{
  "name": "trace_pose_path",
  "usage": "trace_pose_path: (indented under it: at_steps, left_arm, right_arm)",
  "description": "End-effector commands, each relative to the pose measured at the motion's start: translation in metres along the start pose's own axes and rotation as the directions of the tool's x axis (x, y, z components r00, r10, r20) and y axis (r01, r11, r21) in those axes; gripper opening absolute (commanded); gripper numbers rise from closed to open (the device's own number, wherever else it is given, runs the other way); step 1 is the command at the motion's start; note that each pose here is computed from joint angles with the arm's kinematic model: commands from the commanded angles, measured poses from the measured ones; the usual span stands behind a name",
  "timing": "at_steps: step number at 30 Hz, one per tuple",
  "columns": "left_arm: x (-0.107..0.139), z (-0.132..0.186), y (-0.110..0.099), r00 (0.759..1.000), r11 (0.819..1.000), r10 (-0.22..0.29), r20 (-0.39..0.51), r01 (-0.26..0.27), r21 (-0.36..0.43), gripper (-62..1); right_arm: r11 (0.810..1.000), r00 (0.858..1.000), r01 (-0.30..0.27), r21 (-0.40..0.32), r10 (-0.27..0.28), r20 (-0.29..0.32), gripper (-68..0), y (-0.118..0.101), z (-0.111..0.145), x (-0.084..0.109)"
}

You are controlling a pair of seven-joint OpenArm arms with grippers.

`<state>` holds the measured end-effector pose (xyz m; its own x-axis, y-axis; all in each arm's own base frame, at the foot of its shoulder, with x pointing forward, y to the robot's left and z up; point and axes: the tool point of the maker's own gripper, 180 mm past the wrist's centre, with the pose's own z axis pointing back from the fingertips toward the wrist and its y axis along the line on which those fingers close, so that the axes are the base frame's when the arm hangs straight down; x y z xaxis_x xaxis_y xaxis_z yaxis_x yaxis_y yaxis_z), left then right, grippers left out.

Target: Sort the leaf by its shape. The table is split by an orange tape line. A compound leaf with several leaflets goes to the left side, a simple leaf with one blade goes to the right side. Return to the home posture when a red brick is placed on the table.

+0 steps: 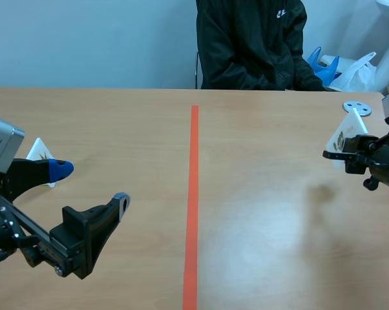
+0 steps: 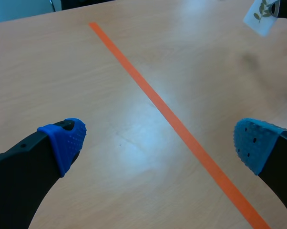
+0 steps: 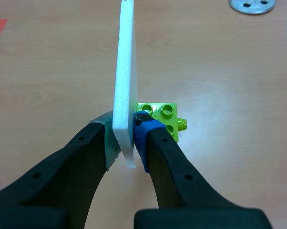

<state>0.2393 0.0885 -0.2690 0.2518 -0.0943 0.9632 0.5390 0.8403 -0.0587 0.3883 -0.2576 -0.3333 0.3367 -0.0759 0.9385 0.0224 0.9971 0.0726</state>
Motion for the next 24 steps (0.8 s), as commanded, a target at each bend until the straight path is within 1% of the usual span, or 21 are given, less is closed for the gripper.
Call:
trace_pose_path:
  at_steps: [1,3,6,9,10,15,19,20,24]
  left_arm:
    - [0.012,-0.001,-0.003,0.999,1.0,0.001,0.04,-0.001,-0.007,1.4]
    - [0.012,-0.001,-0.003,0.999,1.0,0.001,0.04,-0.001,-0.007,1.4]
    - [0.012,-0.001,-0.003,0.999,1.0,0.001,0.04,-0.001,-0.007,1.4]
    - [0.012,-0.001,-0.003,0.999,1.0,0.001,0.04,-0.001,-0.007,1.4]
    - [0.012,-0.001,-0.003,0.999,1.0,0.002,0.04,-0.001,-0.007,1.4]
    - [0.013,-0.001,-0.003,0.999,1.0,0.002,0.041,-0.001,-0.007,1.4]
    - [0.013,-0.001,-0.003,0.999,1.0,0.001,0.041,-0.001,-0.007,1.4]
    - [0.013,-0.001,-0.003,0.999,1.0,0.001,0.041,-0.001,-0.007,1.4]
    - [0.013,-0.001,-0.003,0.999,1.0,0.001,0.041,-0.001,-0.007,1.4]
  right_arm:
    - [1.0,0.997,-0.009,-0.025,0.01,0.072,-64.2,-0.009,-0.01,0.031]
    - [0.999,0.998,-0.009,-0.043,0.012,0.064,-64.2,-0.015,-0.015,0.028]
    - [0.998,0.999,-0.021,-0.067,0.024,0.047,-64.2,-0.022,-0.023,0.019]
    - [0.996,1.0,-0.005,-0.087,0.006,0.016,-64.2,-0.028,-0.028,0.005]
    - [0.996,1.0,0.002,-0.091,-0.001,0.012,-64.2,-0.029,-0.03,0.002]
    - [0.995,1.0,-0.006,-0.099,0.004,-0.023,-64.2,-0.03,-0.03,-0.014]
    - [0.995,0.999,-0.011,-0.097,0.008,-0.036,-63.1,-0.029,-0.03,-0.019]
    - [0.995,0.999,-0.011,-0.097,0.008,-0.036,-61.2,-0.029,-0.029,-0.019]
    - [0.995,0.999,-0.012,-0.097,0.008,-0.038,-49.5,-0.029,-0.029,-0.021]
